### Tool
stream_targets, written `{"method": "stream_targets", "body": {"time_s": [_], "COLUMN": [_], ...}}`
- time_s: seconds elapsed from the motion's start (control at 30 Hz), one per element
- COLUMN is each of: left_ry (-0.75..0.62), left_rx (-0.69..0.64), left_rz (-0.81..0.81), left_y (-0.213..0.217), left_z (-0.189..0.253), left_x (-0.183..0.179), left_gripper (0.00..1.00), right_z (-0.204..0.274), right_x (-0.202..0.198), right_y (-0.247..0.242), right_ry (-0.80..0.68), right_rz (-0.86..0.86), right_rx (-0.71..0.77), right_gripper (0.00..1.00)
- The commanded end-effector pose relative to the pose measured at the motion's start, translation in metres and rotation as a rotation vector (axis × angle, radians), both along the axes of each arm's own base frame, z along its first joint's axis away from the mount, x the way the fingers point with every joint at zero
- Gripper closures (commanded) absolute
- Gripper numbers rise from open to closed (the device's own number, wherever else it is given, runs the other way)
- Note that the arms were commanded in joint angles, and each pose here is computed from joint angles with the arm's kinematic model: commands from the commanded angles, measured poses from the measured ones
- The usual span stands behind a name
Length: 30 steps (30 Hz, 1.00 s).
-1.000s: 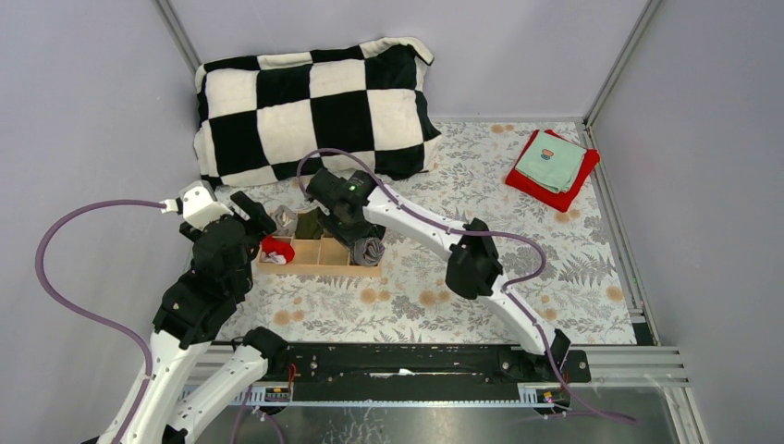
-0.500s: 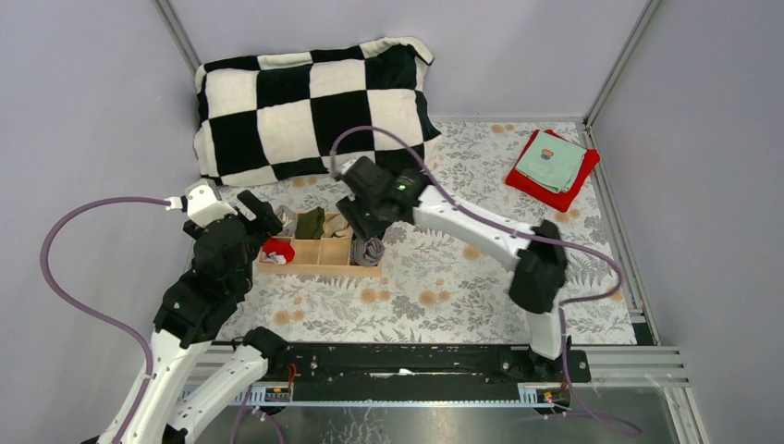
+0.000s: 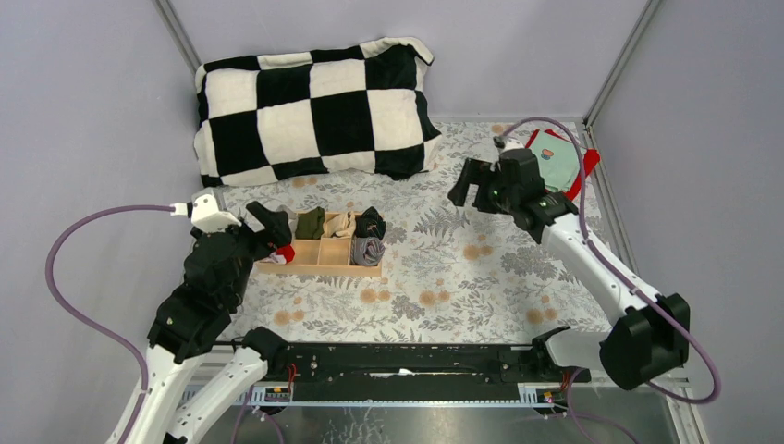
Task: Roll the underwear
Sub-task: Place the underwear in the storage box, then reset both arms
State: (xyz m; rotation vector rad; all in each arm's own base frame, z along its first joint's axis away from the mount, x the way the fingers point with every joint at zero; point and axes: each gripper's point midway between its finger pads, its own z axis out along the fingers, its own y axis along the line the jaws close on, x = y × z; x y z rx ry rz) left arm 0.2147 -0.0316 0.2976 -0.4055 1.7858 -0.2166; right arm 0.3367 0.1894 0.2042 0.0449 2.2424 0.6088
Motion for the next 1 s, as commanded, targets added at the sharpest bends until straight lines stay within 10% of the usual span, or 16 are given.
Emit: {"method": "stream_targets", "body": {"time_s": [0.0, 0.57, 0.97], "left_ry": [-0.015, -0.103, -0.066], "left_rx": [-0.013, -0.001, 0.026], "left_rz": [-0.063, -0.081, -0.082], "left_y": [-0.007, 0.001, 0.000], "left_z": [-0.004, -0.007, -0.014], "left_x": [-0.008, -0.022, -0.017], "left_gripper": [0.01, 0.01, 0.01], "right_z": [0.006, 0.073, 0.051], "right_x": [-0.016, -0.116, -0.128], "right_y": [-0.038, -0.127, -0.138], "right_ry": [-0.047, -0.428, -0.443], "right_rz": [-0.065, -0.178, -0.205], "right_rx": [-0.058, -0.204, -0.216], "right_gripper": [0.00, 0.00, 0.00]}}
